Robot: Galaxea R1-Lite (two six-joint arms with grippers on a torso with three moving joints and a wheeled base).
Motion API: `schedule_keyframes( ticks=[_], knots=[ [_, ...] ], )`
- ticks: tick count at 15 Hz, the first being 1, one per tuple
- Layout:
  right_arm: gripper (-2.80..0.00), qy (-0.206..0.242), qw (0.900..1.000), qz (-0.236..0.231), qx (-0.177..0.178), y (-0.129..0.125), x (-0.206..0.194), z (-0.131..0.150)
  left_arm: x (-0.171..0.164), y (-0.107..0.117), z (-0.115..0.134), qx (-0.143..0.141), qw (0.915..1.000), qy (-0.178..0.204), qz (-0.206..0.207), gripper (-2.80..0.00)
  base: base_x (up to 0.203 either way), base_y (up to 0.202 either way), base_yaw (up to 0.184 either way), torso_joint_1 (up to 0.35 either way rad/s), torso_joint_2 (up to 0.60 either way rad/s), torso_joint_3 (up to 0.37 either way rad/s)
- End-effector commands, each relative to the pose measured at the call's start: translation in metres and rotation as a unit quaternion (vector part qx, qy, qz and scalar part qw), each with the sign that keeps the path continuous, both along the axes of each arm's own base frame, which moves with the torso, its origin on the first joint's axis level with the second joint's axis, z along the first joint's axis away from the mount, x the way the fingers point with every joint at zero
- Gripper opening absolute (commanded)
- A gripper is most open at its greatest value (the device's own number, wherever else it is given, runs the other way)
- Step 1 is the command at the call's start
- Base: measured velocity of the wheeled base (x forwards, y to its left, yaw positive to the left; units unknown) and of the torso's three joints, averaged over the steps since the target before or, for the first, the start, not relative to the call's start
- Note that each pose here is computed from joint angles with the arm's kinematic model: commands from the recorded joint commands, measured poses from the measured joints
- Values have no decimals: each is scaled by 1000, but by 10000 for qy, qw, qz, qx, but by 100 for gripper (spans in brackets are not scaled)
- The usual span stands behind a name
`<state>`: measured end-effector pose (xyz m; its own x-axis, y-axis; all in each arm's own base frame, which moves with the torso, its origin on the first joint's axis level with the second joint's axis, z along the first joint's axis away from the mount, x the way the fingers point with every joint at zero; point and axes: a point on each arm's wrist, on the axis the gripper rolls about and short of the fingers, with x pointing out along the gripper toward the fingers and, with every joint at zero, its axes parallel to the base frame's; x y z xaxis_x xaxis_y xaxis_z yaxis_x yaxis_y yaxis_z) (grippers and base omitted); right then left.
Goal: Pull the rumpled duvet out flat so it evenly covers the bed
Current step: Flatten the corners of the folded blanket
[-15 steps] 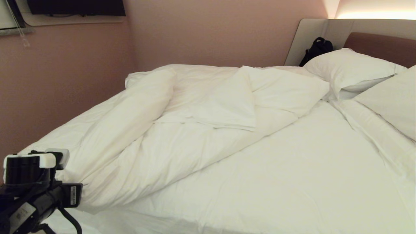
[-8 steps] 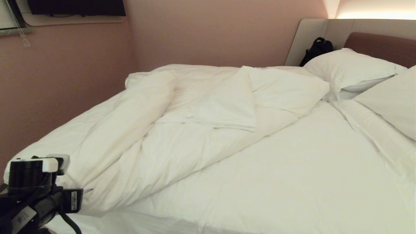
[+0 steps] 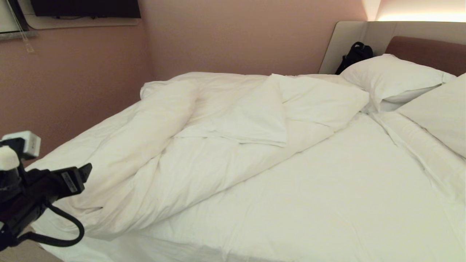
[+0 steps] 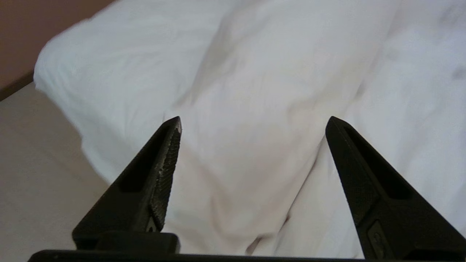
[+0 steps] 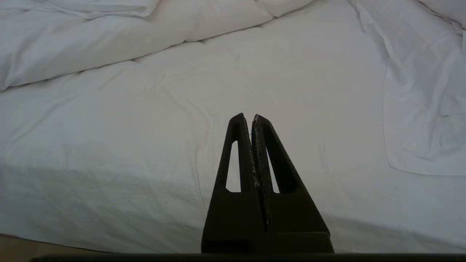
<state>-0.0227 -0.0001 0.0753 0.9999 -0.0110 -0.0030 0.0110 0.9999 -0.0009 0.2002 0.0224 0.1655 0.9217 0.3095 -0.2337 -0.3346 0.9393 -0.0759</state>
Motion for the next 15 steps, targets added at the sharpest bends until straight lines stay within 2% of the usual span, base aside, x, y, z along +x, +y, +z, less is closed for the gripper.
schedule_keyframes(
  ticks=[1, 3, 6, 7, 9, 11, 15],
  knots=[
    [-280, 0, 10000, 1, -3, 0, 0, 0, -1, 1, 23, -70, 9986, -528, 61, 0, 0, 0, 0, 0, 0, 0],
    [-280, 0, 10000, 1, -3, 0, 0, 0, 10, 5, 41, -91, 9965, -820, 135, 0, 0, 0, 0, 0, 0, 0],
    [-280, 0, 10000, 1, -3, 0, 0, 0, 49, 20, 49, -156, 9970, -671, 344, 0, 0, 0, 0, 0, 0, 0],
    [-280, 0, 10000, 1, -3, 0, 0, 0, 63, 29, 51, -201, 9965, -652, 475, -280, 0, 0, 0, 0, 0, 0],
    [-280, 0, 10000, 1, -3, 0, 0, 0, 88, 50, 54, -251, 9949, -640, 733, -280, 0, 0, 0, 0, 0, 0],
    [-280, 0, 10000, 1, -3, 0, 0, 0, 110, 70, 50, -328, 9948, -466, 840, -280, 0, 0, 0, 0, 0, 0],
    [-280, 0, 10000, 1, 3, 0, 0, 0, 145, 115, 34, -907, 9938, -57, 640, -280, 0, 0, 0, 0, 0, 0]
  ],
)
